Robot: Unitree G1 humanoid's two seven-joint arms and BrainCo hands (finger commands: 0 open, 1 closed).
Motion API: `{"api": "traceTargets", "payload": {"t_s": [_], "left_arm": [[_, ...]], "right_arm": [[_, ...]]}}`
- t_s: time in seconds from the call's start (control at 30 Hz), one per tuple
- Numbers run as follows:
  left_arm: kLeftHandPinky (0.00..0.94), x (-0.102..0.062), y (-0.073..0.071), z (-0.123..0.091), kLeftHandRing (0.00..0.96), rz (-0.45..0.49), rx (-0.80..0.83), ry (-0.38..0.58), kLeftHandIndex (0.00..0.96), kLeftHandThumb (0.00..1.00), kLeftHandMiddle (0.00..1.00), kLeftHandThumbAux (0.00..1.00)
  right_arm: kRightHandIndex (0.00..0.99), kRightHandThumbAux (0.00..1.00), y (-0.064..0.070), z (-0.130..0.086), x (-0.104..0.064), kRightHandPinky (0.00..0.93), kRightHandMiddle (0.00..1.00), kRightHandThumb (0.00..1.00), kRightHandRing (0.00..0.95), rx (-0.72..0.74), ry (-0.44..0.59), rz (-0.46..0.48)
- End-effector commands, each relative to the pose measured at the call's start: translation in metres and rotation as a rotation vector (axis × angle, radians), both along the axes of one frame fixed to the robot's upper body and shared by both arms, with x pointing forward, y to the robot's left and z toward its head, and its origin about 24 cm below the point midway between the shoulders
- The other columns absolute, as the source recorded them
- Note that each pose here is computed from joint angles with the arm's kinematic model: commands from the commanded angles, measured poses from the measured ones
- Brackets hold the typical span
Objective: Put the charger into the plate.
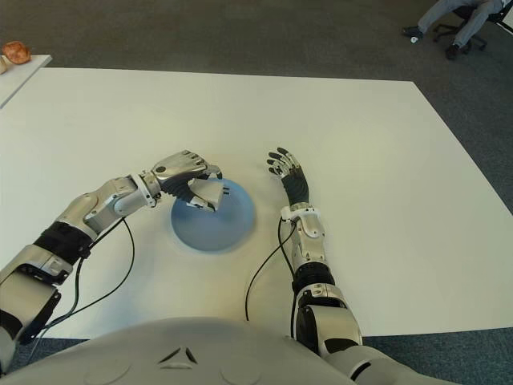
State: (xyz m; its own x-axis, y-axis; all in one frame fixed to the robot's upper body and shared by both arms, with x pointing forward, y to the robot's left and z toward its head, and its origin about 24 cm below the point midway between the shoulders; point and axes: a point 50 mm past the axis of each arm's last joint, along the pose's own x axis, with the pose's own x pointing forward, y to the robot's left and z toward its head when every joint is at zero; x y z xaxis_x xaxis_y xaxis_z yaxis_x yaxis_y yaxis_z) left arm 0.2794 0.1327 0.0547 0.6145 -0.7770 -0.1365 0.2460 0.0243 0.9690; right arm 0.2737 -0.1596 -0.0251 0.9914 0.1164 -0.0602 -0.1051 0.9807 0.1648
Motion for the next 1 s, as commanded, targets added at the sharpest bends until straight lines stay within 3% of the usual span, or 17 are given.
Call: {"api": "traceTargets", "payload": {"t_s": [0.03,0.23,0.43,1.0], "left_arm": [[0.166,0.0,-0.002,0.009,0.167,-0.04,0.008,-0.021,0.136,0.326,0.193,0.376],[0.182,0.0,-0.001,0.012,0.139,-0.031,-0.023,-0.049,0.107,0.258,0.149,0.367],[0.208,0.0,0.001,0.018,0.163,-0.027,-0.039,-0.077,0.127,0.278,0.171,0.388],[0.153,-0.001,0.005,0.025,0.12,-0.008,-0.058,-0.107,0.13,0.279,0.133,0.361]], "right_arm": [[0.15,0.579,0.003,-0.028,-0.021,0.237,0.266,0.0,0.25,0.007,0.145,-0.004],[0.154,0.568,0.003,-0.028,-0.02,0.239,0.269,0.0,0.252,-0.006,0.149,0.003],[0.149,0.565,0.003,-0.03,-0.02,0.234,0.264,0.0,0.242,-0.007,0.168,0.007],[0.152,0.589,0.007,-0.03,-0.02,0.236,0.249,0.0,0.231,0.019,0.158,0.008]]}}
